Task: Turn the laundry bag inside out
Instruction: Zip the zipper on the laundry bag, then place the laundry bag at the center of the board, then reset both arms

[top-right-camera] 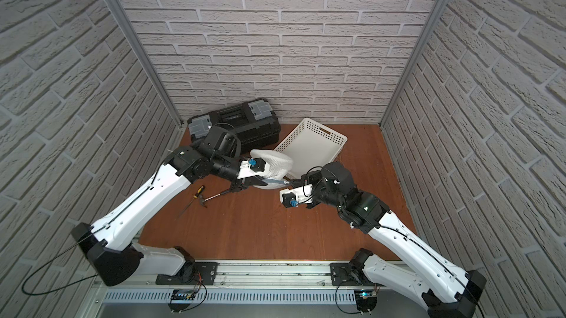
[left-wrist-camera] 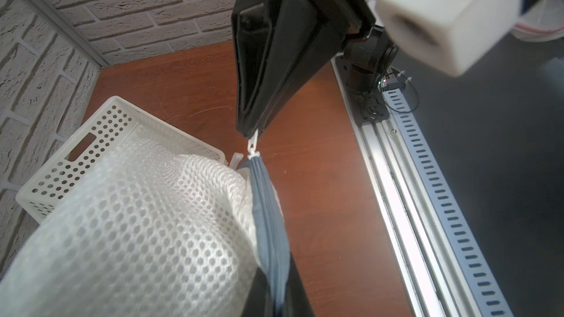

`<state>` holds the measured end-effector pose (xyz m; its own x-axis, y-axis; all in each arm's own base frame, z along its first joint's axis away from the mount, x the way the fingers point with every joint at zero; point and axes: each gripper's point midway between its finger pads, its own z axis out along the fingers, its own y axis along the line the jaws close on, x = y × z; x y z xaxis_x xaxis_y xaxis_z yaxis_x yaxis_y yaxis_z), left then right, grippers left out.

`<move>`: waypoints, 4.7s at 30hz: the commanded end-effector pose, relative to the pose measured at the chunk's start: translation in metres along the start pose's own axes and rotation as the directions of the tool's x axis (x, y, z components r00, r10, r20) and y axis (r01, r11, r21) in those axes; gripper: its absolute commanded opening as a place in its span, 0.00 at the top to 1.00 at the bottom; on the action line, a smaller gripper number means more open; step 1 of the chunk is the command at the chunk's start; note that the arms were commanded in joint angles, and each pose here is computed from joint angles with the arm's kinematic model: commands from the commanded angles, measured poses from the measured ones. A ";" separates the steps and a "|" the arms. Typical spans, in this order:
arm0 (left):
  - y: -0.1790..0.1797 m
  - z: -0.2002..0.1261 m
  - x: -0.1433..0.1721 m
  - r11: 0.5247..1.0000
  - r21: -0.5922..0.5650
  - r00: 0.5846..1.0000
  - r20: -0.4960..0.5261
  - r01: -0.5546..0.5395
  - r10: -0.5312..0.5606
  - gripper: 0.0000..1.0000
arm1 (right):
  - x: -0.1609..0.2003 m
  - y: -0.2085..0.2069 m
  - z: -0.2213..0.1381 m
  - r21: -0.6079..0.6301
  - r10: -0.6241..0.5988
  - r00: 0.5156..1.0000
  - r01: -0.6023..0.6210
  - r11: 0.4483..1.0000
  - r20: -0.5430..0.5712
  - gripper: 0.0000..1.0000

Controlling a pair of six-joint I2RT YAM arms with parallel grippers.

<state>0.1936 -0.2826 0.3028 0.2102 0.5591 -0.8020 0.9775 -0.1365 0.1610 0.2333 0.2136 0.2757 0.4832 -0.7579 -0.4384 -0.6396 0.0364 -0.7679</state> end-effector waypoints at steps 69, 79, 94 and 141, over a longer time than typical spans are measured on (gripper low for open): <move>0.020 -0.060 -0.035 0.966 -0.106 0.902 0.393 0.237 -0.178 0.42 | -0.054 -0.019 0.018 -0.509 0.929 0.365 -0.790 0.343 0.059 0.97; 0.076 -0.173 -0.034 0.525 -0.795 0.906 0.412 0.304 0.099 0.02 | -0.100 0.017 0.074 -0.597 0.945 0.236 -0.800 0.058 -0.224 0.97; 0.086 -0.239 0.022 0.066 -0.864 0.866 0.496 0.499 -0.064 0.02 | -0.150 0.065 0.190 -0.579 0.790 0.024 -0.694 -0.428 -0.612 0.94; 0.063 -0.177 0.280 -0.392 -0.838 0.686 0.539 0.379 -0.489 0.02 | 0.256 -0.019 -0.059 0.877 0.939 0.289 -0.479 -0.028 0.188 0.11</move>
<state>0.3116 0.0036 0.1921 -0.4340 0.0495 -0.8996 -0.2372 0.9570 0.1671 0.3184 0.0133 0.2208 -0.3822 0.0031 -0.9241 0.1582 0.9854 -0.0622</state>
